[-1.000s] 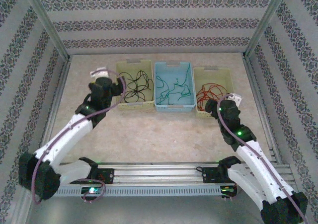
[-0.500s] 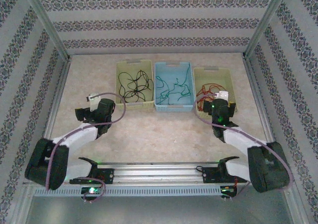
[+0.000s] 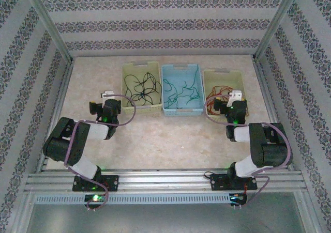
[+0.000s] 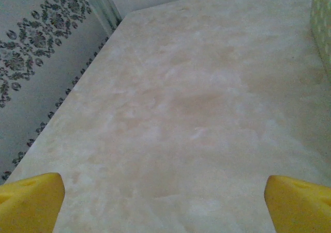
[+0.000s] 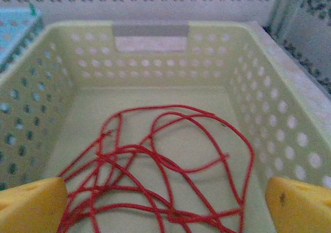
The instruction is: Untangle the cables
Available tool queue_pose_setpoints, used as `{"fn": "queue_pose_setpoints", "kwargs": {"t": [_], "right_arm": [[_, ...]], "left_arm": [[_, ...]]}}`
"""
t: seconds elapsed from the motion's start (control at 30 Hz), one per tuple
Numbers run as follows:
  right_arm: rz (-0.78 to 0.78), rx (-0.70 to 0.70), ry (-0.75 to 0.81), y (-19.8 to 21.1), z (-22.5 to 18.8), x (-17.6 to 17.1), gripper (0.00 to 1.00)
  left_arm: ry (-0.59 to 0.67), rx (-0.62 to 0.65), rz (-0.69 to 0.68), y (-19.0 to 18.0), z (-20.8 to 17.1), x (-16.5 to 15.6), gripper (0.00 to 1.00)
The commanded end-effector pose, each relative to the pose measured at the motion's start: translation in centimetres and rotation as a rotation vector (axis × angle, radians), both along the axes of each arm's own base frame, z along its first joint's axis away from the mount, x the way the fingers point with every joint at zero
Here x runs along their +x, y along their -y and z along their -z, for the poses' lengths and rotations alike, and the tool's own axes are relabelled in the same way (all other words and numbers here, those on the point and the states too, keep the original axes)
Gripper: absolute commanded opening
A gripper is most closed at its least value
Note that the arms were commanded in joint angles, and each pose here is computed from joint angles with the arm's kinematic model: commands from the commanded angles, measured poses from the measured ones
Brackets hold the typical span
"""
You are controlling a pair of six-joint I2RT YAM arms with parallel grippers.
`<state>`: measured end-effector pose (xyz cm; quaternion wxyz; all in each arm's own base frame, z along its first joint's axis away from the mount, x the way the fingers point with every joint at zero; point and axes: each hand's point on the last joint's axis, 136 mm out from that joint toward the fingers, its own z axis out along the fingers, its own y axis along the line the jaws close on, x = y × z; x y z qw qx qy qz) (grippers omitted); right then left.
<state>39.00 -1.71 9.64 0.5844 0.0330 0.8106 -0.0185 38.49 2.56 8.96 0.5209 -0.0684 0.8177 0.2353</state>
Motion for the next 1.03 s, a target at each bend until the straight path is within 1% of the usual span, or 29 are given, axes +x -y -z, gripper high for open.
{"fn": "queue_pose_setpoints", "kwargs": {"t": [0.0, 0.1, 0.17, 0.23, 0.27, 0.3, 0.33, 0.37, 0.4, 0.47, 0.53, 0.6, 0.63, 0.77, 1.0], "right_arm": [[-0.089, 0.048, 0.039, -1.9, -1.2, 0.8, 0.98], [-0.038, 0.027, 0.052, -1.4, -1.2, 0.8, 0.98], [0.035, 0.0, 0.059, -0.6, -1.3, 0.6, 0.98], [0.053, -0.019, 0.062, -0.5, -1.3, 0.5, 0.98], [0.051, -0.029, 0.067, -0.7, -1.5, 0.5, 0.98], [0.049, -0.038, 0.069, -0.9, -1.5, 0.5, 0.98], [0.047, -0.039, 0.071, -1.0, -1.5, 0.5, 0.98], [0.047, -0.04, 0.07, -1.0, -1.5, 0.5, 0.98], [0.047, -0.041, 0.073, -1.0, -1.6, 0.5, 0.98], [0.049, -0.045, 0.077, -1.0, -1.7, 0.5, 0.98], [0.049, -0.045, 0.076, -1.0, -1.7, 0.5, 0.98], [0.048, -0.042, 0.073, -1.0, -1.6, 0.5, 0.98], [0.046, -0.038, 0.07, -1.0, -1.5, 0.5, 0.98], [-0.01, 0.046, 0.056, -0.6, -1.2, 0.8, 0.98], [-0.026, 0.029, 0.058, -1.1, -1.2, 0.7, 0.98]], "left_arm": [[0.141, -0.079, 0.059, -0.4, -2.3, 0.7, 0.99], [0.112, -0.154, 0.132, 0.0, -1.5, 1.3, 0.99], [0.083, -0.223, 0.167, -0.3, -0.8, 1.7, 0.99], [0.08, -0.249, 0.24, 0.8, -0.1, 1.2, 0.99], [0.14, -0.227, 0.256, 0.8, -0.3, 1.4, 0.99], [0.149, -0.221, 0.236, 0.4, -0.2, 1.2, 0.99], [0.093, -0.25, 0.201, 0.1, 0.3, 1.0, 0.99], [0.108, -0.245, 0.201, 0.0, 0.1, 1.0, 0.99], [0.152, -0.227, 0.21, -0.1, -0.3, 1.2, 0.99], [0.109, -0.246, 0.192, -0.1, 0.1, 0.9, 0.99], [0.146, -0.23, 0.198, -0.2, -0.3, 1.1, 0.99], [0.126, -0.241, 0.193, -0.2, -0.1, 1.0, 0.99], [0.135, -0.235, 0.196, -0.2, -0.1, 1.1, 0.99], [0.14, -0.233, 0.198, -0.2, -0.2, 1.1, 0.99], [0.138, -0.234, 0.196, -0.2, -0.2, 1.1, 0.99]]}}
